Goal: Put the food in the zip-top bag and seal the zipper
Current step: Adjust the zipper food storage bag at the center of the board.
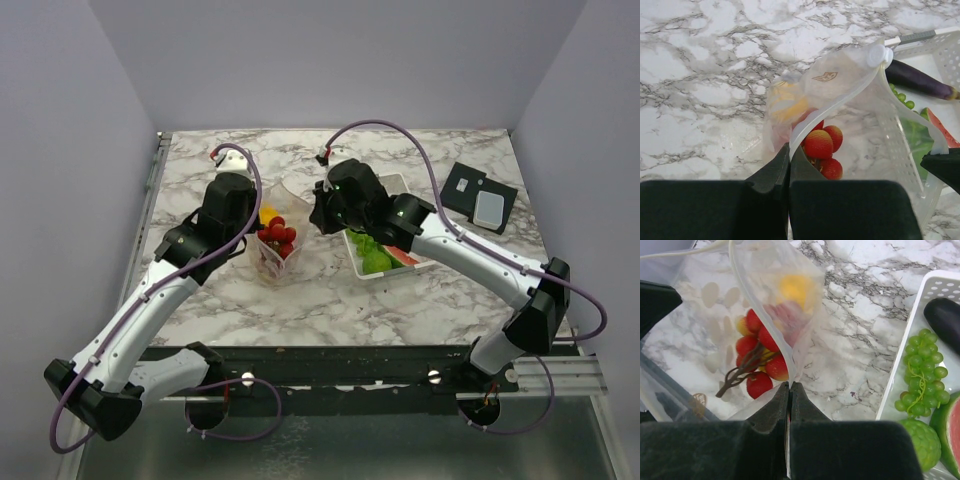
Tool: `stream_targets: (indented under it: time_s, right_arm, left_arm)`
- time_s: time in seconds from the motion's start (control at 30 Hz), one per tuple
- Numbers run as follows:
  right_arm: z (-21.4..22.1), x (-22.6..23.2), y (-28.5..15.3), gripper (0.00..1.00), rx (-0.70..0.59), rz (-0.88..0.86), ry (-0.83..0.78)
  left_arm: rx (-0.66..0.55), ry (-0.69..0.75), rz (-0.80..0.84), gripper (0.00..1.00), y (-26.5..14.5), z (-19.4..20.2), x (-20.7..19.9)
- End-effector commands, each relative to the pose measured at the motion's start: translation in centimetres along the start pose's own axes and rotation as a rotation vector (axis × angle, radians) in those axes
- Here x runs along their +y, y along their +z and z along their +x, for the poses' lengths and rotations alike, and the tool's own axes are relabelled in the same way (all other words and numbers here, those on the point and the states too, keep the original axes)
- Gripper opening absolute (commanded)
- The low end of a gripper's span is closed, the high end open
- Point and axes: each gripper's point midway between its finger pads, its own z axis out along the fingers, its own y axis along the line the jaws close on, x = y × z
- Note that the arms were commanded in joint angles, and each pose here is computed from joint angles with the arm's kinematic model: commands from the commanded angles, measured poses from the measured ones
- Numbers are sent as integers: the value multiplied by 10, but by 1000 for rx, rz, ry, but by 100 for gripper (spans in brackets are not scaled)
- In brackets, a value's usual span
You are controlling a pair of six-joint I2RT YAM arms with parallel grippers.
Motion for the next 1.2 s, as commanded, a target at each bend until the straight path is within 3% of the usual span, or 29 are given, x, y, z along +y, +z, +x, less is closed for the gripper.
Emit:
stream_targets:
  time_s: [0.0,0.57,1.17]
  right_arm:
    - [1,1,11,1,-1,-5,11]
    - [13,32,67,1,45,-119,72]
    - [76,-11,85,1,139,20,95]
  left_arm:
    - [-57,11,-45,0,-12,-20,11]
    - [-32,100,-193,0,-16,-27,37]
    - [70,118,-155,0,21,21,26]
